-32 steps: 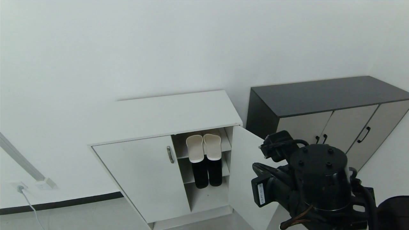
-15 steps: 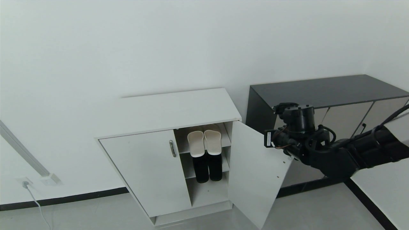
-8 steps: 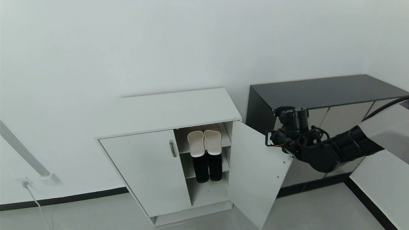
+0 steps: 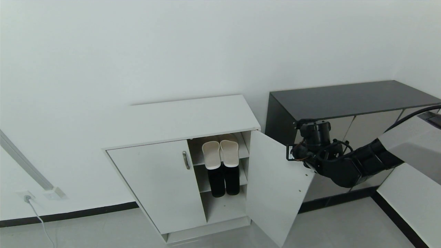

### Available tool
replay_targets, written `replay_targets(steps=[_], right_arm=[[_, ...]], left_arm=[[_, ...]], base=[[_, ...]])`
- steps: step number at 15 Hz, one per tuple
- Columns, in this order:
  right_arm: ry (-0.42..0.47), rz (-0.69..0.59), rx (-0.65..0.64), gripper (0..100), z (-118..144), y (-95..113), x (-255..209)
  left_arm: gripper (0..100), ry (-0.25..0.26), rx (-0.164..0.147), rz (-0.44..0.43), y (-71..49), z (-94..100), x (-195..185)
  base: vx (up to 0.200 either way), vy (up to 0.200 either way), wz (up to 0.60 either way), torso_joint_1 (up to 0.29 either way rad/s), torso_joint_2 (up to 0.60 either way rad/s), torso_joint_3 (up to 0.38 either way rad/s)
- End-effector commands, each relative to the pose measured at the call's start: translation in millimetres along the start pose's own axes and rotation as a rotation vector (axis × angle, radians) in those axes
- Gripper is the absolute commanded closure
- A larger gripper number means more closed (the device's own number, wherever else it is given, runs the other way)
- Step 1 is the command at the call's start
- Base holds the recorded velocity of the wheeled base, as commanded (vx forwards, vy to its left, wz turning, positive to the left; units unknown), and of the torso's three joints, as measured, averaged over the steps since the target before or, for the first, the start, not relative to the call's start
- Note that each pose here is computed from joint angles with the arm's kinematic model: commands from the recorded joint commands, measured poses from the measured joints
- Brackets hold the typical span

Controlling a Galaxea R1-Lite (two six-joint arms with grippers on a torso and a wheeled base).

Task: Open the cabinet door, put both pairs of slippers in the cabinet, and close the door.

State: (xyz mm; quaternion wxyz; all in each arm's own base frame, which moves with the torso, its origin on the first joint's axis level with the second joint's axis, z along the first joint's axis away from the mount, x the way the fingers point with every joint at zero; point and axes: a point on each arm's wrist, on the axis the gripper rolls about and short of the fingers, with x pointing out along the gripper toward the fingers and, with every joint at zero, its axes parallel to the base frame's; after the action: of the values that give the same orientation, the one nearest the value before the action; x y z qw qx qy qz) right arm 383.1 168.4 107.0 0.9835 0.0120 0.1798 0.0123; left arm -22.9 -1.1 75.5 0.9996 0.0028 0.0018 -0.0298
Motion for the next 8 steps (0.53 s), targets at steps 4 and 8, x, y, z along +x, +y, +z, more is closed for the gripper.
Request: replay_targets(steps=[4, 8], right_arm=[[0.001, -0.001, -0.002, 100, -8.2, 1.1, 6.2], [0.006, 0.017, -0.011, 100, -10.1, 7.2, -0.4]], left_arm=[[100, 0.001, 0.0, 0.0, 0.0, 0.0, 0.1], [100, 0.001, 0.0, 0.0, 0.0, 0.0, 0.1]], base=[[0.0, 0.0, 0.0, 0.0, 0.0, 0.0], [0.0, 0.0, 0.0, 0.0, 0.0, 0.0]])
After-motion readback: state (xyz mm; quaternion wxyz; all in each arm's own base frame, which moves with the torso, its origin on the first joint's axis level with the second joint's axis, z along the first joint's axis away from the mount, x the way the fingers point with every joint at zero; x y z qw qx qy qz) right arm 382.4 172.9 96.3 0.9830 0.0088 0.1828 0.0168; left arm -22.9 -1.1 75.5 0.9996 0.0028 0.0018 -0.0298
